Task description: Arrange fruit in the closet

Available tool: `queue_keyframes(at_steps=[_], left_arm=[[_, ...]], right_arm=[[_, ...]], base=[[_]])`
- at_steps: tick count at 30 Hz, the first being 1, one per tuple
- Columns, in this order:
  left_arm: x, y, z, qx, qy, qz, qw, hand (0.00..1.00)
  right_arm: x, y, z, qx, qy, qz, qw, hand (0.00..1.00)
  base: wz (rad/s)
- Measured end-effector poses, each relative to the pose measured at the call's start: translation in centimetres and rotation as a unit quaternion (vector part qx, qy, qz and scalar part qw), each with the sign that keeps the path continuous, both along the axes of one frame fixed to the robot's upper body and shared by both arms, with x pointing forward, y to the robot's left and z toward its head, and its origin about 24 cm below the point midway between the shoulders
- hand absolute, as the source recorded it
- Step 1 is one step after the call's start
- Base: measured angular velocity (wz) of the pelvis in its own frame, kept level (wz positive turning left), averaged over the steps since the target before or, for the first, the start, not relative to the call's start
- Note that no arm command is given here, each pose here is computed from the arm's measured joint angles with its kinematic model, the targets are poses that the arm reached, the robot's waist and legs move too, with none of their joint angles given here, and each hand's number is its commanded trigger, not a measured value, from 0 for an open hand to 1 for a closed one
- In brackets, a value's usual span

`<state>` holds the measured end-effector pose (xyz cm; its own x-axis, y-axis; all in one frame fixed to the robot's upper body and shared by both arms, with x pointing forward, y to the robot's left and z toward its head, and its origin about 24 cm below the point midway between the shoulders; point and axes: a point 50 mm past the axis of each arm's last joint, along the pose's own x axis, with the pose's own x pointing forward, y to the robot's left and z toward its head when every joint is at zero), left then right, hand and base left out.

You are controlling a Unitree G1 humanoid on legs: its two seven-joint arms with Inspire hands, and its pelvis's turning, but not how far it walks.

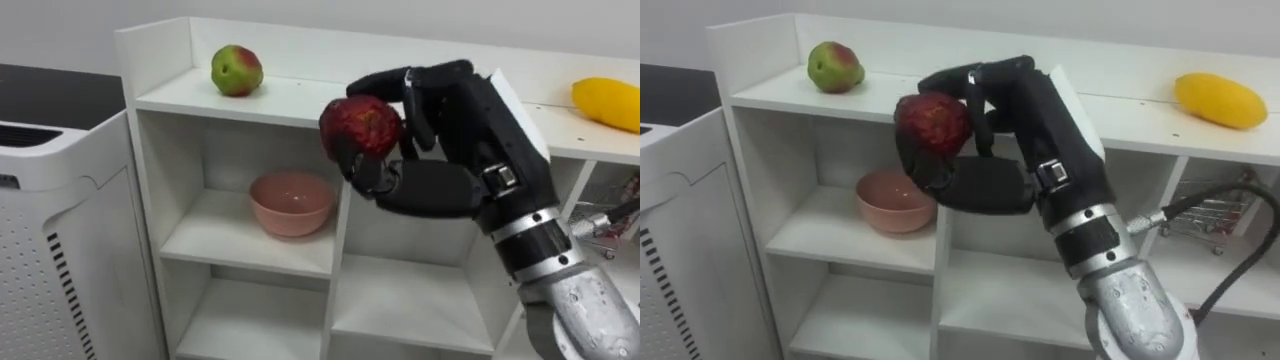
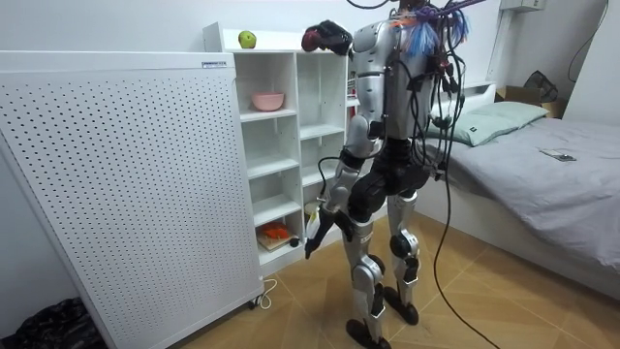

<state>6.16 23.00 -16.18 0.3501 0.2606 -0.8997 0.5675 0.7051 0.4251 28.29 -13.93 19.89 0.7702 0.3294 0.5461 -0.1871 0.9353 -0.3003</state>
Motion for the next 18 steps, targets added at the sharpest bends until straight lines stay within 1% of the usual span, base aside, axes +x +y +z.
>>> queue_keyframes(at_steps=[3,5,6,8,9,11,12,14,15,17,18], left_arm=[[-0.3,-0.1,-0.1,0.001,0.009,-0.012,1.000,0.00],[0.0,-0.1,-0.2,0.000,0.012,-0.020,1.000,0.00],[0.2,-0.2,-0.2,-0.001,0.010,-0.019,1.000,0.00],[0.8,-0.4,-0.2,-0.006,0.007,-0.012,1.000,0.00],[0.9,-0.4,-0.2,-0.008,0.005,-0.009,1.000,0.00],[1.0,-0.5,-0.2,-0.009,-0.003,0.004,1.000,0.00],[1.1,-0.5,-0.2,-0.009,-0.005,0.008,1.000,0.00],[1.5,-0.6,-0.2,-0.009,-0.017,0.019,1.000,0.00],[1.7,-0.5,-0.1,-0.008,-0.019,0.021,1.000,0.00],[1.9,-0.7,-0.1,-0.008,-0.022,0.031,0.999,0.00],[1.9,-0.8,-0.2,-0.009,-0.020,0.031,0.999,0.00]], right_arm=[[-0.2,0.4,-3.0,0.015,0.057,0.008,0.998,1.00],[0.6,0.7,-6.1,0.037,0.133,0.017,0.990,1.00],[0.8,0.8,-6.9,0.046,0.153,0.019,0.987,1.00],[1.5,0.9,-9.7,0.101,0.227,0.029,0.968,1.00],[1.6,0.9,-10.3,0.120,0.245,0.031,0.961,1.00],[1.9,0.5,-13.2,0.180,0.313,0.025,0.932,1.00],[1.9,0.5,-14.0,0.190,0.329,0.021,0.925,1.00],[1.9,-0.3,-16.6,0.238,0.385,0.009,0.891,1.00],[1.9,-0.5,-17.2,0.251,0.398,0.004,0.882,1.00],[1.6,-1.1,-19.2,0.315,0.436,-0.011,0.843,1.00],[1.6,-1.3,-19.5,0.332,0.443,-0.014,0.833,1.00]], base=[[-0.01],[0.07],[0.00],[0.00],[0.00],[0.00],[0.00],[0.00],[0.03],[0.00],[-0.04]])
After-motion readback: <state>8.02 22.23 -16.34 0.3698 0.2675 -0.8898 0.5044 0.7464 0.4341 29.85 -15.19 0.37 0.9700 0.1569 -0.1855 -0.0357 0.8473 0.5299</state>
